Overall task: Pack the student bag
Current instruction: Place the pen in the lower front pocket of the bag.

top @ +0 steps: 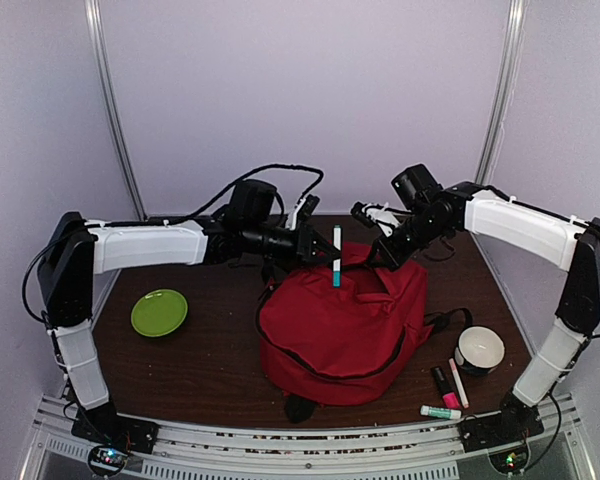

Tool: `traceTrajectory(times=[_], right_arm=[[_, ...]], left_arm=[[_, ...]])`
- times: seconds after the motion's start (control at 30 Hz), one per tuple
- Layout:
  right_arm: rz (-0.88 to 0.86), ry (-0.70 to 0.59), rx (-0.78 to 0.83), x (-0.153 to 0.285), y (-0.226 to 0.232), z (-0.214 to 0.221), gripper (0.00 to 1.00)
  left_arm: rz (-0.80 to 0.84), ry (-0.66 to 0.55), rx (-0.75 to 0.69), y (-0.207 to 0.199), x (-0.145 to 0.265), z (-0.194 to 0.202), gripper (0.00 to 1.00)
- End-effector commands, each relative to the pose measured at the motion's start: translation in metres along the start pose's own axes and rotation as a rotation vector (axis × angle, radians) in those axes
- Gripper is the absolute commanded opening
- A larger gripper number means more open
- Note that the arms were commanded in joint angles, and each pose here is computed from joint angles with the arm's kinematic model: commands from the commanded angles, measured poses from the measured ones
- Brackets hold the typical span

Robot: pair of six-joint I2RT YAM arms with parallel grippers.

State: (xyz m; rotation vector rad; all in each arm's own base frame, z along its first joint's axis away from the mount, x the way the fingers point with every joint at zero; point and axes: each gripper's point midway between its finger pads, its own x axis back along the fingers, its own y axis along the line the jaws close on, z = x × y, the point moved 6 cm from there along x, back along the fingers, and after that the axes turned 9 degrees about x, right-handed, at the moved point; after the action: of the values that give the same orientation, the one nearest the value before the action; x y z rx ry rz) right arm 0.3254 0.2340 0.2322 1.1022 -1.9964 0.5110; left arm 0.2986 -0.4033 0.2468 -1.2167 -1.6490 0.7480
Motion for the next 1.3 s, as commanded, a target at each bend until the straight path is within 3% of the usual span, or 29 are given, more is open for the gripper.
traceTrajectory(times=[0.0, 0.23, 0.5, 0.8, 0.97, 1.23, 1.27], right_arm=[[-0.012, -0.152, -0.019, 0.032, -0.001, -0.028, 0.0], [-0.049, -0.179, -0.008, 0.038, 0.003, -0.031, 0.0], [-0.07, -0.203, 0.004, 0.044, 0.012, -0.022, 0.0], [-0.078, -0.226, 0.006, 0.049, 0.015, -0.024, 0.0], [-0.105, -0.219, 0.002, 0.044, 0.018, -0.021, 0.0], [-0.123, -0.22, 0.006, 0.043, 0.022, -0.019, 0.0], [-0.122, -0.219, 0.006, 0.043, 0.022, -0.02, 0.0]], left_arm=[[0.179, 0.143, 0.011, -0.035, 0.004, 0.023, 0.0], [0.122, 0.26, 0.118, -0.02, -0.004, 0.062, 0.0], [0.091, 0.237, 0.19, -0.008, -0.042, 0.038, 0.0], [0.04, 0.246, 0.294, 0.021, -0.062, 0.042, 0.0], [0.009, 0.044, 0.358, 0.044, -0.058, 0.013, 0.0], [0.101, -0.24, 0.49, 0.059, -0.072, -0.038, 0.0], [0.087, -0.258, 0.497, 0.062, -0.074, -0.042, 0.06]])
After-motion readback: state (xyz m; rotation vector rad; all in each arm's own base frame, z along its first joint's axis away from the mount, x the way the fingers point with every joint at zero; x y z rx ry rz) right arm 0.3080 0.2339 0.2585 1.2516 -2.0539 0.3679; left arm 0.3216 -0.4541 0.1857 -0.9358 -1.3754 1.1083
